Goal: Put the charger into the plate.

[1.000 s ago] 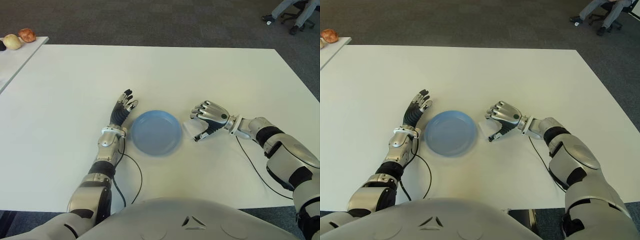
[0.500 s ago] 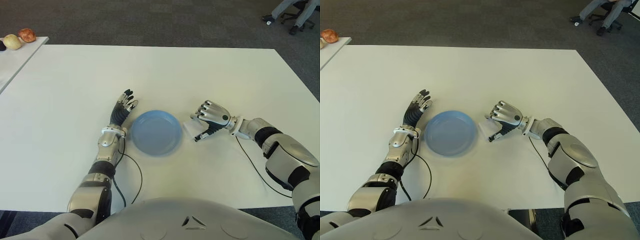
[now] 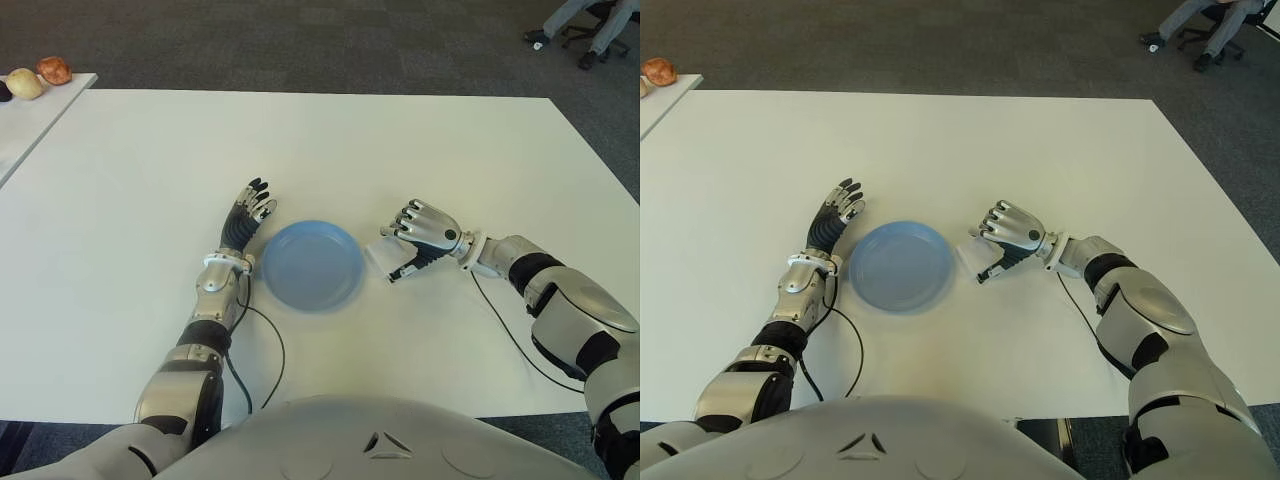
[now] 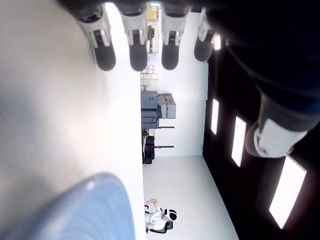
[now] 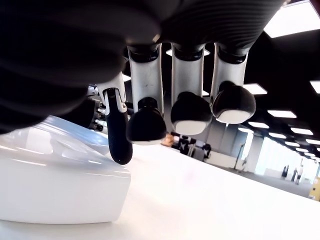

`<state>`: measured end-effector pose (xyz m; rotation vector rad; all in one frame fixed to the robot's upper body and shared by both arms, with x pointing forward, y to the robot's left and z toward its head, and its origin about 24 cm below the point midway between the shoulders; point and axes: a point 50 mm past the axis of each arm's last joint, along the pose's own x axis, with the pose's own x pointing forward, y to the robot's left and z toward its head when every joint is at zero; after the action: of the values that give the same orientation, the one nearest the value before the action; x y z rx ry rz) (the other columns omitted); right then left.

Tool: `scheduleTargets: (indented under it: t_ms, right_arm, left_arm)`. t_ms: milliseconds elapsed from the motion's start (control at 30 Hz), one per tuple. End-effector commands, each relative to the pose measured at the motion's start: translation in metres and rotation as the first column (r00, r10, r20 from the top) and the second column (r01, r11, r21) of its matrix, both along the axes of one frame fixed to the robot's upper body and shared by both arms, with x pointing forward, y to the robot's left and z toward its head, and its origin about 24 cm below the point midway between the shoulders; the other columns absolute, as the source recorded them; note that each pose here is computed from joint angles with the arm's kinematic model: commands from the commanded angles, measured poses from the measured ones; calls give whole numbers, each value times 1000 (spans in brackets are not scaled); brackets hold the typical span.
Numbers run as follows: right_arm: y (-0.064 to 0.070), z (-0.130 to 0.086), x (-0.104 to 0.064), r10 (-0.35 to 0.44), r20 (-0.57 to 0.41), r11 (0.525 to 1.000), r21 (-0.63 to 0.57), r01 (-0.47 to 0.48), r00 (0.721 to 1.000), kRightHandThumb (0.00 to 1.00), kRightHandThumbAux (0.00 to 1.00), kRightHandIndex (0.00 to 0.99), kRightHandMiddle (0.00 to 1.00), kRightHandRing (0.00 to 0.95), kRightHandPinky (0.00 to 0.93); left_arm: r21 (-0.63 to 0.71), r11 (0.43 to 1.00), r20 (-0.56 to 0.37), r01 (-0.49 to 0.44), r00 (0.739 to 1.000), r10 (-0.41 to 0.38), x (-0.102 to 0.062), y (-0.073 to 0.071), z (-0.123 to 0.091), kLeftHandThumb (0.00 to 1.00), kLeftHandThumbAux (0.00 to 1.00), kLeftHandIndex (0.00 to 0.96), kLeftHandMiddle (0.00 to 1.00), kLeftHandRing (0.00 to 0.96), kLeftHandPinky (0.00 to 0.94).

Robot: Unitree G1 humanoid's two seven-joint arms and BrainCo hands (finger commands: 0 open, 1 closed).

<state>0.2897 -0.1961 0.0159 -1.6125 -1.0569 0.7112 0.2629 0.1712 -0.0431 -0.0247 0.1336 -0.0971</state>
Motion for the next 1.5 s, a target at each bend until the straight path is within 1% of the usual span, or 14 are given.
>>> scheduleTargets:
  t_ms: [33,167,233,267,333,533,767,833,867,1067,1300,1500]
  right_arm:
    - [5,6,6,-2,30,1000,-17,2,1000,720,711,440,883,873,880]
    - [15,18,13,-1,36,998,56,-1,999,721,711,440,878,868,875]
    - [17,22,14,-1,36,998,69,-2,999,721,711,440,875,866,873]
    - [21,26,16,6,39,996,90,-9,999,721,711,440,874,866,872]
    - [34,39,20,27,46,989,147,-34,999,722,711,440,875,868,878]
    - [50,60,20,62,47,975,212,-71,997,724,711,440,876,871,883]
    - [60,79,19,69,38,965,251,-77,997,727,710,440,877,874,886]
    - [73,90,20,83,43,953,288,-92,996,730,710,440,877,875,886]
    - [76,94,20,87,43,950,298,-96,995,731,710,440,876,875,885]
    - [83,99,19,87,32,946,312,-93,996,734,710,440,874,874,884]
    - [96,100,15,115,35,947,297,-120,993,737,709,441,872,873,885]
    - [100,100,13,131,42,951,277,-137,991,738,709,441,870,875,886]
  left_arm:
    - [-14,1000,-193,2,981,-5,-26,-4,-33,0,539,81,126,128,157]
    - [-20,1000,-194,3,981,-6,-26,-4,-34,0,541,84,131,134,164]
    - [-20,1000,-194,3,981,-7,-26,-4,-34,0,542,86,134,137,168]
    - [-20,1000,-194,3,981,-7,-25,-4,-34,0,543,87,134,137,168]
    - [-20,1000,-196,4,981,-7,-25,-4,-34,0,542,85,134,136,164]
    - [-19,1000,-200,1,980,-5,-25,-4,-34,0,544,83,134,136,165]
    - [-15,1000,-201,6,980,-9,-24,-5,-34,0,543,80,133,136,163]
    - [-14,1000,-203,7,979,-9,-24,-6,-35,0,545,76,130,133,160]
    - [-14,1000,-203,7,979,-10,-23,-6,-35,0,546,77,130,133,159]
    - [-18,1000,-204,8,979,-12,-23,-6,-35,0,546,77,126,128,151]
    - [-20,1000,-203,4,979,-8,-23,-7,-35,0,543,76,125,126,151]
    - [-19,1000,-202,3,979,-7,-23,-9,-36,0,540,76,124,126,153]
